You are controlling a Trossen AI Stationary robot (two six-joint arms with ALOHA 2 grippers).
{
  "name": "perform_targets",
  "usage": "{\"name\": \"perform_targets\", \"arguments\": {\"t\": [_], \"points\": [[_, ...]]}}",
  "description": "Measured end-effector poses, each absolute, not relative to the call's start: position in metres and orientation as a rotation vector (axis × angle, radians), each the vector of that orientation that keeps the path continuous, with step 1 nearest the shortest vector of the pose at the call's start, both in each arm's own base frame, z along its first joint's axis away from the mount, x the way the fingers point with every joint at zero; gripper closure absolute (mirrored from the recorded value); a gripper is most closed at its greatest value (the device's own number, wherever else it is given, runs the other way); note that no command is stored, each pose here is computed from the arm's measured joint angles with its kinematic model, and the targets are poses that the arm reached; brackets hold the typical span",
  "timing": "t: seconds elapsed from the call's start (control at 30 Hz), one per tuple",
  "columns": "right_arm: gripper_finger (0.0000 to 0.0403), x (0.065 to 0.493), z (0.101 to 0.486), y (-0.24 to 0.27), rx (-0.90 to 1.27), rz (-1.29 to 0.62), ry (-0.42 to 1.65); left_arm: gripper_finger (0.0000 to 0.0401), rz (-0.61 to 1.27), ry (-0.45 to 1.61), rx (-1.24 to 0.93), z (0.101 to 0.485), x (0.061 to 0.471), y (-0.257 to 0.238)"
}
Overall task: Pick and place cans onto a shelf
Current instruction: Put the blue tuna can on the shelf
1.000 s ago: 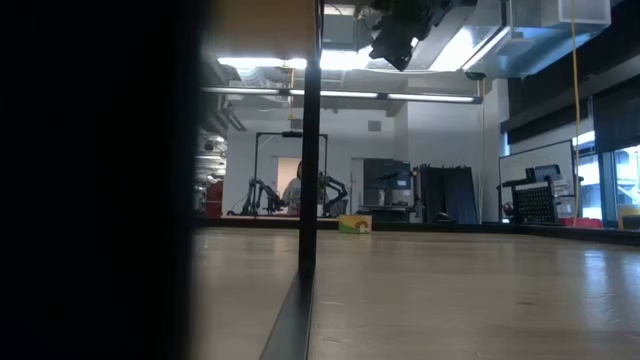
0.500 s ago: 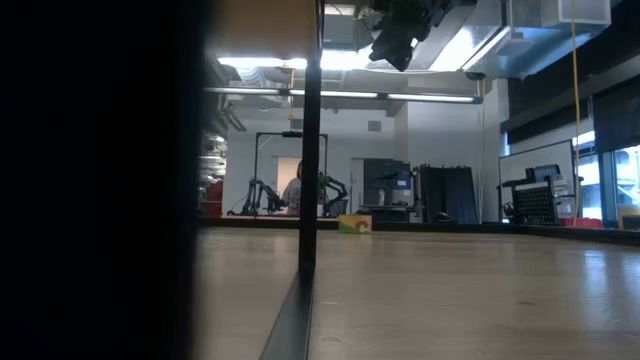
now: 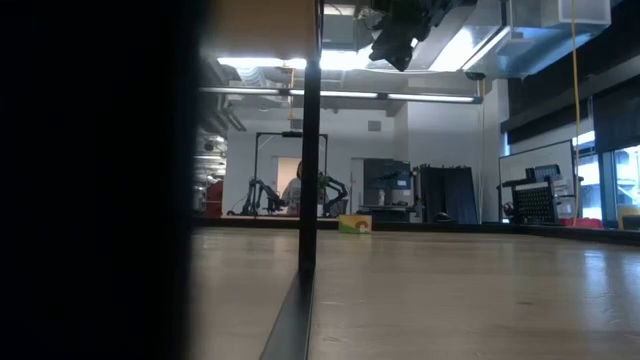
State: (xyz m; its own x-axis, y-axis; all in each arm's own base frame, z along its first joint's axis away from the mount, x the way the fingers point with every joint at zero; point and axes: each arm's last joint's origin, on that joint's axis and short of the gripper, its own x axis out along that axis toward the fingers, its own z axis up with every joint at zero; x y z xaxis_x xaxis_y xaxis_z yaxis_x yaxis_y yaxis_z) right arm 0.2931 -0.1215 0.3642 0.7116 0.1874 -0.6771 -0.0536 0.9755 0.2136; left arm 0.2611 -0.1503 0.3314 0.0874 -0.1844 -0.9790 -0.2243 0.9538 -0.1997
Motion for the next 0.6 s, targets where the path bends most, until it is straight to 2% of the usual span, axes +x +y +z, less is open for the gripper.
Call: {"name": "perform_targets", "arguments": {"t": [0.4,0.6], "points": [[0.0318,0.293,0.364,-0.121,0.184,0.134,0.769,0.0401,-0.043,1.52,-0.324,0.308,0.263,-0.153],[0.0318,0.293,0.364,-0.121,0.184,0.134,0.769,0.038,-0.057,1.526,-0.336,0.308,0.263,-0.153]]}}
